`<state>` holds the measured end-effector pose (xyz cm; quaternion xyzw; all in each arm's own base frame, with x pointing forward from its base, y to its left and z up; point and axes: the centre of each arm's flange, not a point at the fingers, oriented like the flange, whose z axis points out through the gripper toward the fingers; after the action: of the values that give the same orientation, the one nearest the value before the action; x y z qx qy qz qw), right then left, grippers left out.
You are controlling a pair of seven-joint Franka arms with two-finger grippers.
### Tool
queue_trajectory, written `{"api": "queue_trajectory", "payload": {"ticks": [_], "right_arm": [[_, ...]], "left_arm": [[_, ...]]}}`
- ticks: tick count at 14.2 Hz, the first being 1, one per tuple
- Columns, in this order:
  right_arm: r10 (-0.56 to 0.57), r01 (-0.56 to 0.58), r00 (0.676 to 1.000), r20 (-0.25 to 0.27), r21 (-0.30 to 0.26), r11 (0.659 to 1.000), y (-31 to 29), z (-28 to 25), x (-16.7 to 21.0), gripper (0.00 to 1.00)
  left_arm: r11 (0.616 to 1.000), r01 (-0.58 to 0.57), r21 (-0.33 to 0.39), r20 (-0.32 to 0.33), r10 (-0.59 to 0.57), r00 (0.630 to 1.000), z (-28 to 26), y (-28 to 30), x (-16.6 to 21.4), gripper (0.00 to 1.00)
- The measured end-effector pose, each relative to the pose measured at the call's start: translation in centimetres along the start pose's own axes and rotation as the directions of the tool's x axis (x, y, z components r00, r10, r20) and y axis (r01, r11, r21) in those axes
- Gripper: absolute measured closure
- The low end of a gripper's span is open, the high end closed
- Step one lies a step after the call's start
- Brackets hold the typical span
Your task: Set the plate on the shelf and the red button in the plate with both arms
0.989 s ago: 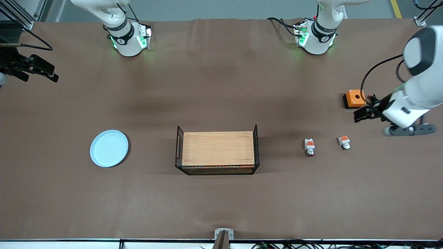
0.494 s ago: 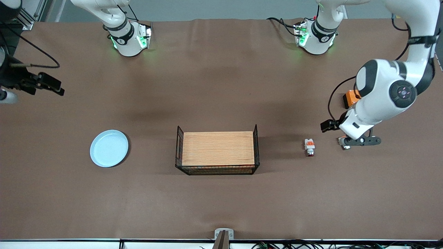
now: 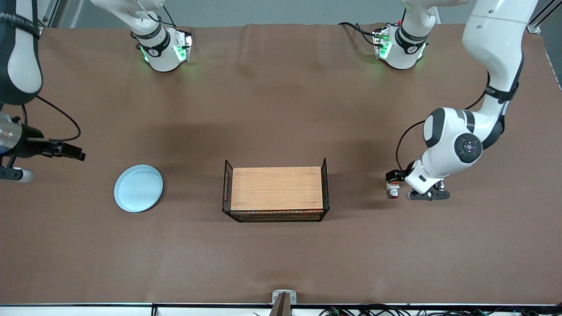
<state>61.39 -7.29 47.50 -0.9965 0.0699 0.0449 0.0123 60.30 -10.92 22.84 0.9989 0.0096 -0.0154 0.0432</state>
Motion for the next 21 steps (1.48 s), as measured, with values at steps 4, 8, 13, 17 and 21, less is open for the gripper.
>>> {"api": "queue_trajectory", "payload": {"ticks": [4,8,13,17,21], "right_arm": [[0.02,-0.02,0.999,-0.048,-0.003,1.0,1.3,8.3,1.6,0.0],[-0.005,0.005,0.996,-0.09,-0.01,1.0,1.4,15.0,1.4,0.0],[-0.056,0.052,0.989,-0.137,-0.03,0.998,4.4,22.1,2.9,0.0],[-0.054,0.05,0.99,-0.131,-0.035,0.998,5.5,26.2,3.1,0.0],[-0.062,0.059,0.993,-0.104,-0.024,0.998,4.7,28.5,2.9,0.0]], "left_arm": [[1.0,0.006,-0.003,0.021,-0.006,1.0,2.5,0.6,-0.1,0.0],[0.999,0.047,-0.008,0.024,-0.047,0.999,3.7,0.8,0.6,0.0],[0.998,0.057,-0.01,0.04,-0.057,0.998,5.6,0.9,1.0,0.1],[0.998,0.069,-0.008,0.034,-0.068,0.997,5.3,0.2,1.3,0.52],[0.998,0.069,-0.01,0.03,-0.068,0.997,5.1,0.2,1.4,0.58]]}}
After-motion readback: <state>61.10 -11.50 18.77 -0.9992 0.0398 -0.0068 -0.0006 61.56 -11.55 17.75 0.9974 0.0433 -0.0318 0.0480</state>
